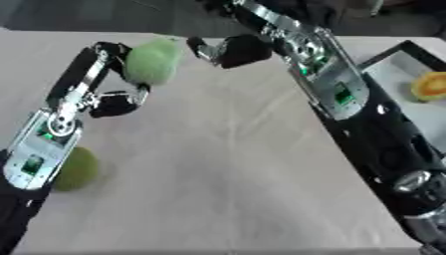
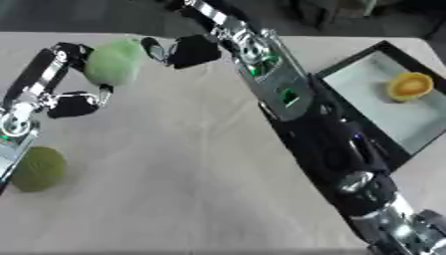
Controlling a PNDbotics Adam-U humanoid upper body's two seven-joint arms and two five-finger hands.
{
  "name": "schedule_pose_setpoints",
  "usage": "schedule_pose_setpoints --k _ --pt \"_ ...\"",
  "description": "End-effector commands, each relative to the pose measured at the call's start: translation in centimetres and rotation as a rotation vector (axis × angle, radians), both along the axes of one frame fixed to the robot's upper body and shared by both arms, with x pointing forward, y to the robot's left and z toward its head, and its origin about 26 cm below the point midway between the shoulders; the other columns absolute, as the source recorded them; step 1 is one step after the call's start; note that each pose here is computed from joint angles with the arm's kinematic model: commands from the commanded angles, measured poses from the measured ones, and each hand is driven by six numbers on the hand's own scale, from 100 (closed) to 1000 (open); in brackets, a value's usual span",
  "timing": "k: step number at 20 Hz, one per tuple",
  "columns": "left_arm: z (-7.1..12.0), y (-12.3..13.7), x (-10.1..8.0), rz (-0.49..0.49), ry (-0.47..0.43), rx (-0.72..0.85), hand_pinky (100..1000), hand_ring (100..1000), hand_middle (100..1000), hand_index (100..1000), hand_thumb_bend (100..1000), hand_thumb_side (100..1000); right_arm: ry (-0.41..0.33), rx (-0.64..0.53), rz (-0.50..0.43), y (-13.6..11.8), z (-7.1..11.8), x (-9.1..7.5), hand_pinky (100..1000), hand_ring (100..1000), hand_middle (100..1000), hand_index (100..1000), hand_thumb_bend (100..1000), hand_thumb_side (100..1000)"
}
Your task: Pick up the objects with one hand, pass them to the other hand, and then place them into the box on the other side of the table.
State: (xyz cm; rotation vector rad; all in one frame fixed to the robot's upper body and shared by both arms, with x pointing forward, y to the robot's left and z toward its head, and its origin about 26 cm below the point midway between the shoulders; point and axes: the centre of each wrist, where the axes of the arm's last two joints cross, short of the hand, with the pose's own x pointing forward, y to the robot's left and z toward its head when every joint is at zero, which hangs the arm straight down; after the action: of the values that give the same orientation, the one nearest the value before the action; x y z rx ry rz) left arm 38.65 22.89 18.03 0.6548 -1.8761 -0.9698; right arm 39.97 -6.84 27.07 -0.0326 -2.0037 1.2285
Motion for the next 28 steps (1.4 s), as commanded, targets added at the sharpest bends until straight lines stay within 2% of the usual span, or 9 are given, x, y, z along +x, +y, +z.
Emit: schedule_pose_setpoints --k 1,8,16,28 --pt "0.8 -0.1 0.0 -0.002 -0.035 0.01 683 480 440 493 100 100 -0.047 -0.037 0.037 0.7 1.2 -0.4 985 950 927 922 311 133" --pt "0.4 -0.4 0.1 -0.012 -0.024 0.003 683 477 436 492 100 100 -0.059 -0.112 0.093 1.5 0.8 -0.6 979 950 927 924 373 100" --pt "0.2 -0.9 0.0 -0.043 -0.021 -0.009 682 474 433 491 100 100 -0.084 -0.183 0.096 2.5 -0.2 -0.5 973 948 925 923 404 105" --pt "0.3 -1.6 -0.3 -0.117 -0.045 -0.086 685 466 424 493 100 100 -0.097 -0.239 0.076 3.4 -1.2 0.0 970 943 919 919 396 126"
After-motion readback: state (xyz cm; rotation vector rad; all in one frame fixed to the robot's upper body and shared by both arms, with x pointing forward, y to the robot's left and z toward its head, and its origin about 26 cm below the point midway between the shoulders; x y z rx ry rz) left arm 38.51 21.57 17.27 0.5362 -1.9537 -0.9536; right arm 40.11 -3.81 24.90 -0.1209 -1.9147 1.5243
